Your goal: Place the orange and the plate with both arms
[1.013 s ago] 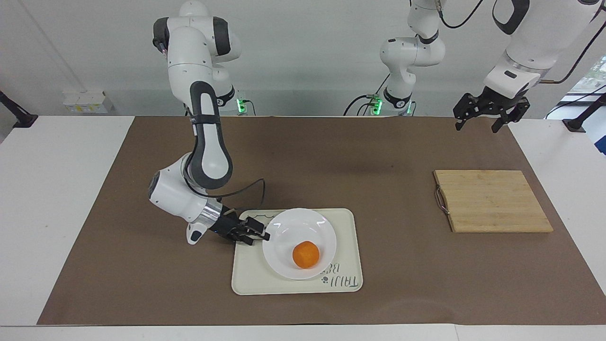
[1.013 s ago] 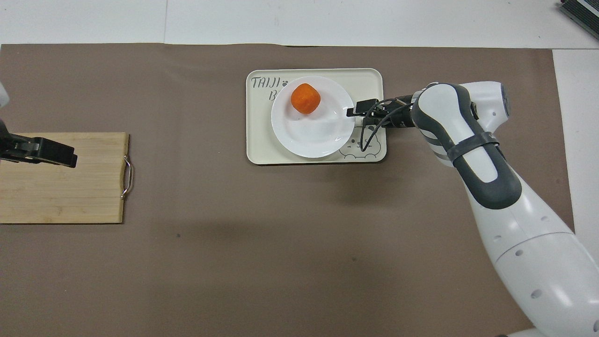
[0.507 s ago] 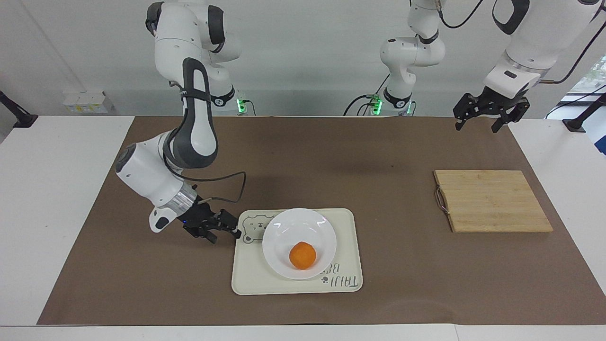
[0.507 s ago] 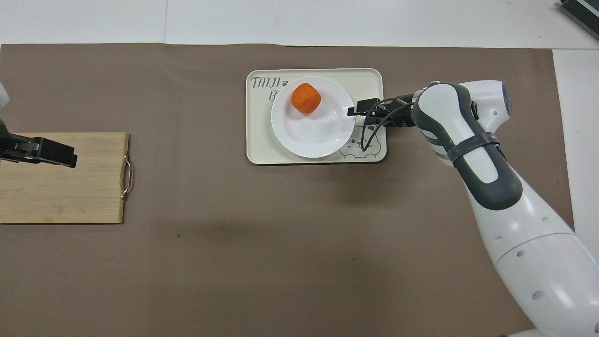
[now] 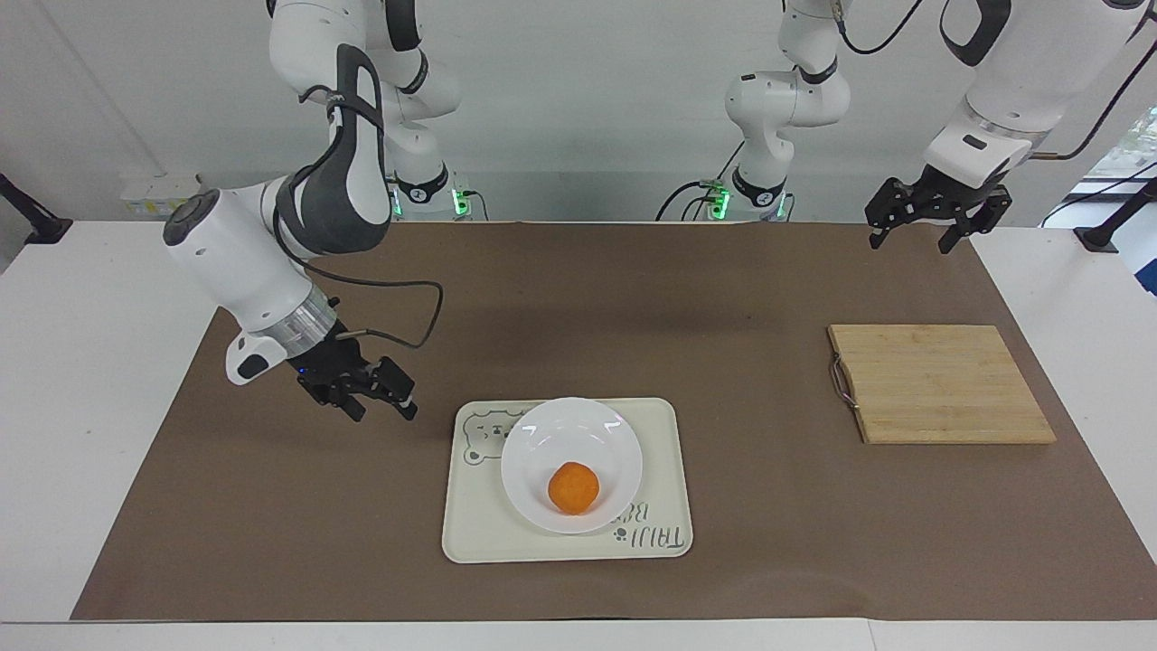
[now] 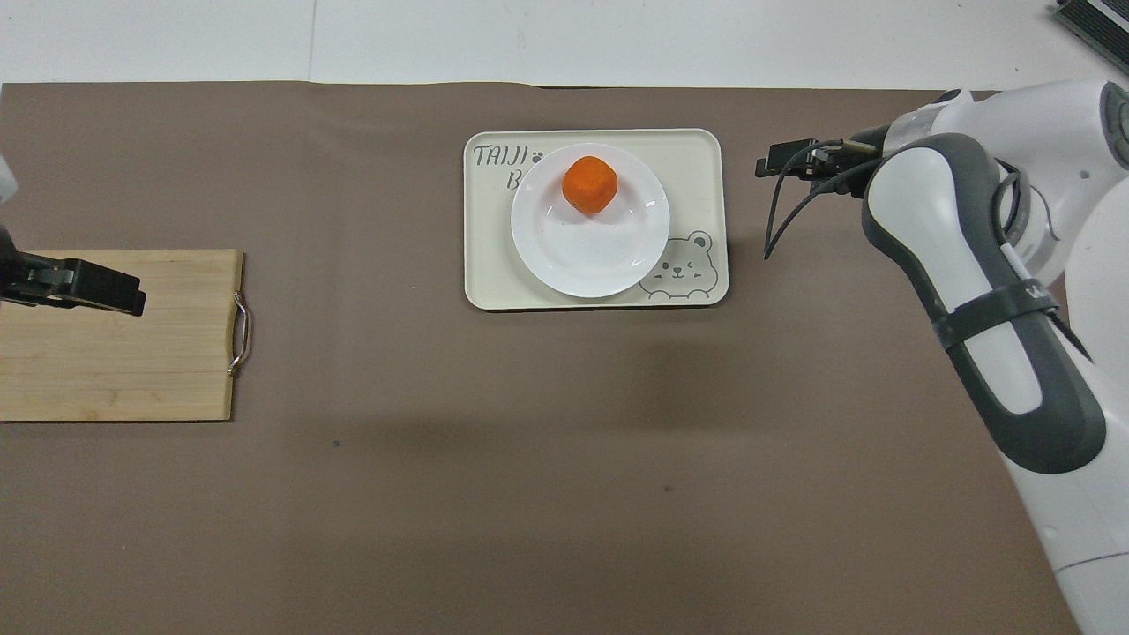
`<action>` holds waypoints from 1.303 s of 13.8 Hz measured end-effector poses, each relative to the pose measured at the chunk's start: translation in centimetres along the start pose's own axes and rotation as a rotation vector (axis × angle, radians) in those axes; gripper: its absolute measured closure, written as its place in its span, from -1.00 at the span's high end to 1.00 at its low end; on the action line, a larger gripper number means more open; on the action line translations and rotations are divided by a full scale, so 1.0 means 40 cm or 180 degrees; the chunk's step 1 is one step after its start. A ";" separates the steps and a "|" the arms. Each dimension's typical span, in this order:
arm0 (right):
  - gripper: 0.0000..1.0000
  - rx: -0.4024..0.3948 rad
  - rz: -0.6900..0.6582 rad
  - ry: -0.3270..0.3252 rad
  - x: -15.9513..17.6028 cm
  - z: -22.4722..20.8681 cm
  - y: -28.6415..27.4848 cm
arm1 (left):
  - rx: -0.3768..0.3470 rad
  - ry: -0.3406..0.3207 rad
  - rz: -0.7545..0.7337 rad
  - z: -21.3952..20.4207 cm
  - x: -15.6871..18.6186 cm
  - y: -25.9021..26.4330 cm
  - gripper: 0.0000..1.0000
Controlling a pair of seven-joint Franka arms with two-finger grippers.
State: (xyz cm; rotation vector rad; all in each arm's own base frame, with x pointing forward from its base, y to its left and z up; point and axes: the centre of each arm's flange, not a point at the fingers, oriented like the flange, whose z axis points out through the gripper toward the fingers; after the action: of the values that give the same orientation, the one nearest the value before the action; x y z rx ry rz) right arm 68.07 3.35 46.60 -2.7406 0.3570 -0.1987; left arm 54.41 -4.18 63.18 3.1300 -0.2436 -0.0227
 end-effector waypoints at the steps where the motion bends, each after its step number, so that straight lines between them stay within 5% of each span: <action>1: 1.00 -0.0024 0.0062 -0.0024 -0.007 -0.020 -0.002 | 0.0000 0.0000 0.0000 0.000 0.000 0.000 1.00; 6: 1.00 -0.0188 0.0267 -0.0164 -0.051 -0.114 -0.017 | 0.0000 0.0000 0.0000 0.000 0.000 0.000 1.00; 18: 1.00 -0.0740 0.0011 -0.0522 -0.177 -0.391 0.099 | 0.0000 0.0000 0.0000 0.000 0.000 0.000 1.00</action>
State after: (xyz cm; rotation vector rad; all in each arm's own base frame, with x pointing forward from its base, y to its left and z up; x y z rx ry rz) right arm 57.53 -3.61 58.88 -2.9581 0.3591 0.0738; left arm 54.41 -4.18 63.18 3.1300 -0.2435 -0.0227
